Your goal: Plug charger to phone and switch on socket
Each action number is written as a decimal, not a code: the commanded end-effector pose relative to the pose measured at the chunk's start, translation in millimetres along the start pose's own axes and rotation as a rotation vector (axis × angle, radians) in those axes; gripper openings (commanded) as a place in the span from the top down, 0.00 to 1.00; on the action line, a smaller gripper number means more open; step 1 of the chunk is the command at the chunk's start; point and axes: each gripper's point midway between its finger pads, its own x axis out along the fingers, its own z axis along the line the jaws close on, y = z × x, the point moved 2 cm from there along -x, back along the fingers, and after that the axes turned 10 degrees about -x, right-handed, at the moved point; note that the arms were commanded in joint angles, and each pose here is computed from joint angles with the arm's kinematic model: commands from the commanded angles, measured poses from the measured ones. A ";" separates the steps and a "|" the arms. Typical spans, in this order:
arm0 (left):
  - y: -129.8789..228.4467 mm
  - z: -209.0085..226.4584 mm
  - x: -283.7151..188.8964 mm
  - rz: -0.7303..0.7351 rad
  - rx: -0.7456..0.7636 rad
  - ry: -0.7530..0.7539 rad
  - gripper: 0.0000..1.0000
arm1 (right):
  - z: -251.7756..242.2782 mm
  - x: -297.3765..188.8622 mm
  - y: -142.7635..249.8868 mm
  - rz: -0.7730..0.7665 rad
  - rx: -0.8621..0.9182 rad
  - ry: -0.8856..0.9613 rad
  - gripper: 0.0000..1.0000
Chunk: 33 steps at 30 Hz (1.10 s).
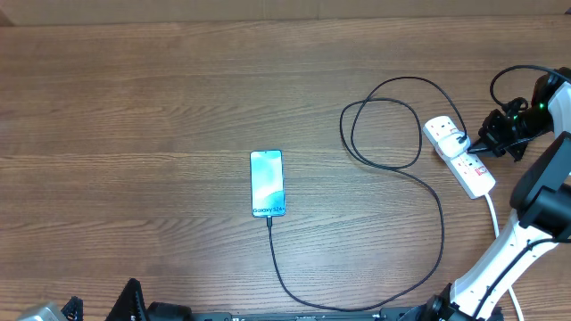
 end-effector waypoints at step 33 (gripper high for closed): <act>-0.6 2.9 -1.7 -0.019 -0.017 -0.009 0.00 | -0.3 -90.0 -8.5 -0.224 0.109 0.191 0.96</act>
